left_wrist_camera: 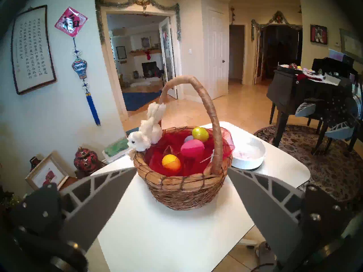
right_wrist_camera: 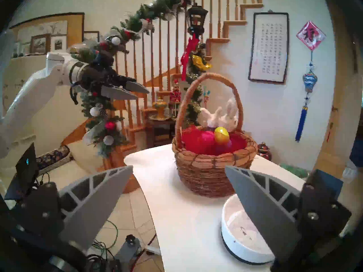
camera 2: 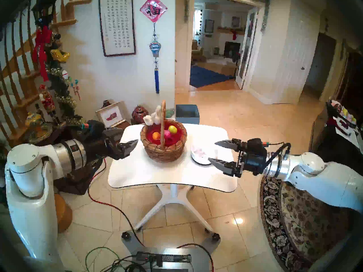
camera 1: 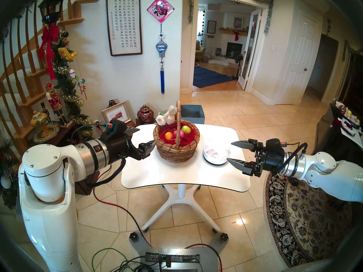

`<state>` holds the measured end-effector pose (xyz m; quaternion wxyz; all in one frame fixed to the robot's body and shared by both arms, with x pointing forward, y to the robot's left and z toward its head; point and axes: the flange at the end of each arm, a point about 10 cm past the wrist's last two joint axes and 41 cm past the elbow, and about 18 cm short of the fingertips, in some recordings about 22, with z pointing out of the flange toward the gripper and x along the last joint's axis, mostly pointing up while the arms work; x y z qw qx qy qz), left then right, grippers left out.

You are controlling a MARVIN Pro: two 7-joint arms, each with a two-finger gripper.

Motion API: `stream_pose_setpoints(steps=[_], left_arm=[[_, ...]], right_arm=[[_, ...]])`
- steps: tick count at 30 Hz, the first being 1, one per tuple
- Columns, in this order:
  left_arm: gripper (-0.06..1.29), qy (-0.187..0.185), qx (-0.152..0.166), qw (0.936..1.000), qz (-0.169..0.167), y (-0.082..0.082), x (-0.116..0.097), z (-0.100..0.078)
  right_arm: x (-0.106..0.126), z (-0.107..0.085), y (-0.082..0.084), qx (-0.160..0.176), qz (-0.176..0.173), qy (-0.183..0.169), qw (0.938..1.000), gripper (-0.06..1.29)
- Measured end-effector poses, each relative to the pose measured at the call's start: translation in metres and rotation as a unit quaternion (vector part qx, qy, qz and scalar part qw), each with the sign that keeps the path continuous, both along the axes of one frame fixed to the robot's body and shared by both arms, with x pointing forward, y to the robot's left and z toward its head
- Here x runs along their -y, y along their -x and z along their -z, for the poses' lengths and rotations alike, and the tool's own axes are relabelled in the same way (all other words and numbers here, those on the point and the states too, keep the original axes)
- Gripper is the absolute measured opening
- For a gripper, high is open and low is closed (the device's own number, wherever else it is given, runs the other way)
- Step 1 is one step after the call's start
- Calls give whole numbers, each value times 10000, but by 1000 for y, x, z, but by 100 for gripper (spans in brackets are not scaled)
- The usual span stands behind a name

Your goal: Put easter egg into basket

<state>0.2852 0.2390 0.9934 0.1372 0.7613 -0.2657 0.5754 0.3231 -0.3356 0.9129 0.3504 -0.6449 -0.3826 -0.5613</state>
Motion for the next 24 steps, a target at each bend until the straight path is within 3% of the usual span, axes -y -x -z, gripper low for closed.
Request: stream_pose_setpoints(steps=[10, 24], left_arm=[[126, 0, 0, 10000, 0, 0, 0, 0], [126, 0, 0, 10000, 0, 0, 0, 0]], right_arm=[[-5, -2, -2, -166, 251, 39, 9995, 121], [-8, -1, -2, -138, 478, 324, 9982, 121]])
